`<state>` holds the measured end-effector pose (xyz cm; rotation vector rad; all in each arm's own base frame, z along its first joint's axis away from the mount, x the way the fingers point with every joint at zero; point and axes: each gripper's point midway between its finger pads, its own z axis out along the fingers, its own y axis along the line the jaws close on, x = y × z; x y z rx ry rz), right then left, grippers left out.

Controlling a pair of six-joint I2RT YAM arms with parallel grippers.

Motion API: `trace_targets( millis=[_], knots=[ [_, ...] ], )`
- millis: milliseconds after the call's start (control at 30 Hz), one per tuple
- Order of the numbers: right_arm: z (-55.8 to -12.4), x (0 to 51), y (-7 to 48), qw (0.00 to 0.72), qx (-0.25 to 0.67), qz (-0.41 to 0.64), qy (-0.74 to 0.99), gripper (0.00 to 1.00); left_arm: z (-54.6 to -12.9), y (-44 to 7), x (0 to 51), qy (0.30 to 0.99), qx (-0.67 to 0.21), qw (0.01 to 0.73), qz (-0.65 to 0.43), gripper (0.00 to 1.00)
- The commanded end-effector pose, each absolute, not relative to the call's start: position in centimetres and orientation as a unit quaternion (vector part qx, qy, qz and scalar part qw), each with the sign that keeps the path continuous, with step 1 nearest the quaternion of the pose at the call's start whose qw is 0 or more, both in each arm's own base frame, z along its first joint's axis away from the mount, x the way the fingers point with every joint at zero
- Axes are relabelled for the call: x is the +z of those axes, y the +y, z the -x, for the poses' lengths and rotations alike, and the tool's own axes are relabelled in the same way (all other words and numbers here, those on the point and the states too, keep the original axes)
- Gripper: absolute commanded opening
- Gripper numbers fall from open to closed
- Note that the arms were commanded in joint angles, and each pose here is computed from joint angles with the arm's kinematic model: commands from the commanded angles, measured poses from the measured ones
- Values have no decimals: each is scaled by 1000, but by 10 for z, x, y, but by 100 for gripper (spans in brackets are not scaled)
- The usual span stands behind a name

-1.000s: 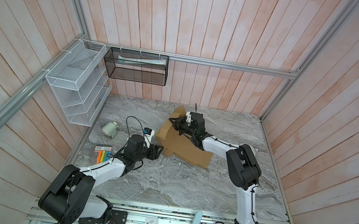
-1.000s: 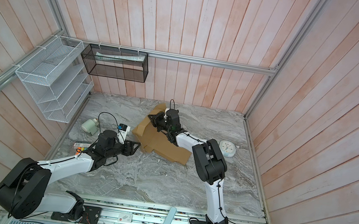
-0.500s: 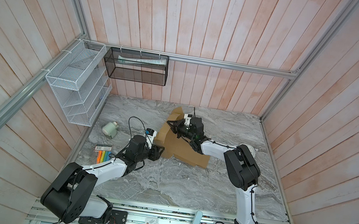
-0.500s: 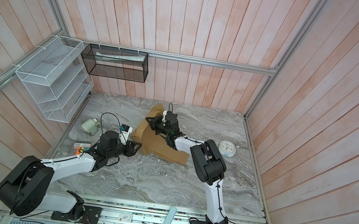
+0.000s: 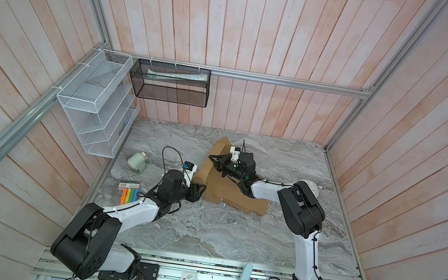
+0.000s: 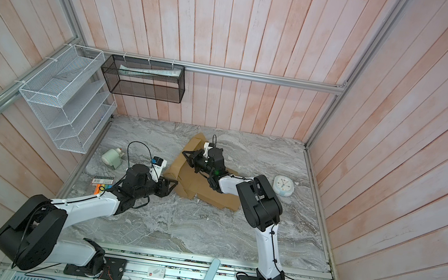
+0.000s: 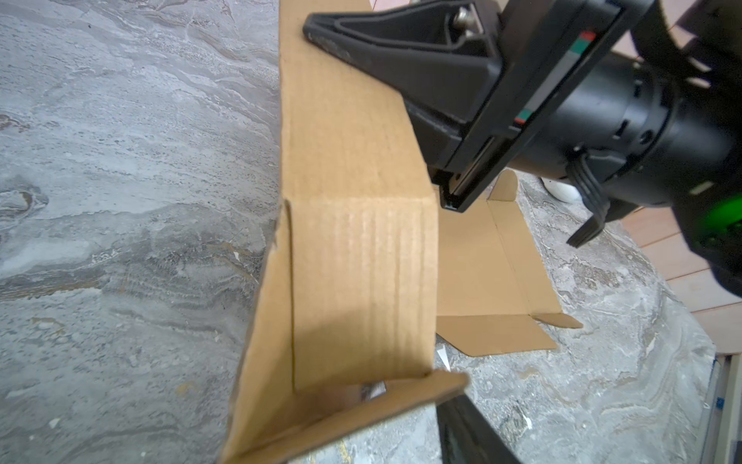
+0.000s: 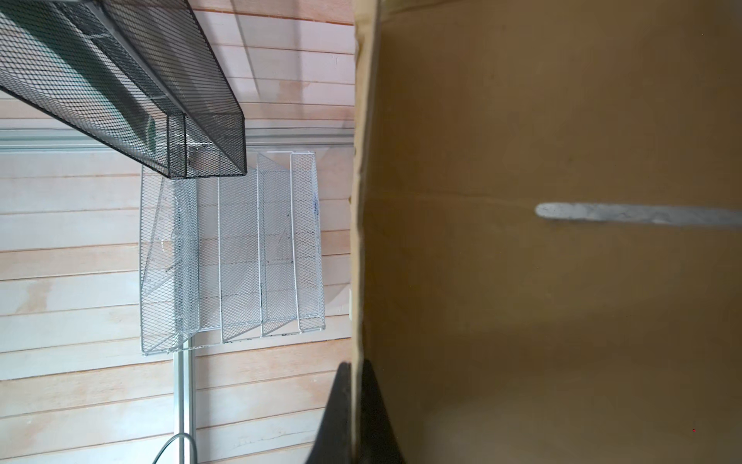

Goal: Fold the paper box

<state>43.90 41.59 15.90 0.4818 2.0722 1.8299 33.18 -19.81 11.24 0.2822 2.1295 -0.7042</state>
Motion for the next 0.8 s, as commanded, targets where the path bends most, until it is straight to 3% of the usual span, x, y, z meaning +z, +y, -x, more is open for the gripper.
trace_targets(
  millis=[0,333,767],
  knots=[
    [-439,179,431,168,664,-140,715,0,-331,-197,120,843,-284,444,-108,58],
    [-430,175,432,167,656,-129,724,0,-338,-184,131,834,-259,480,-82,58],
    [-421,152,422,156,659,-126,725,0,-343,-181,119,845,-243,471,-74,53]
  ],
)
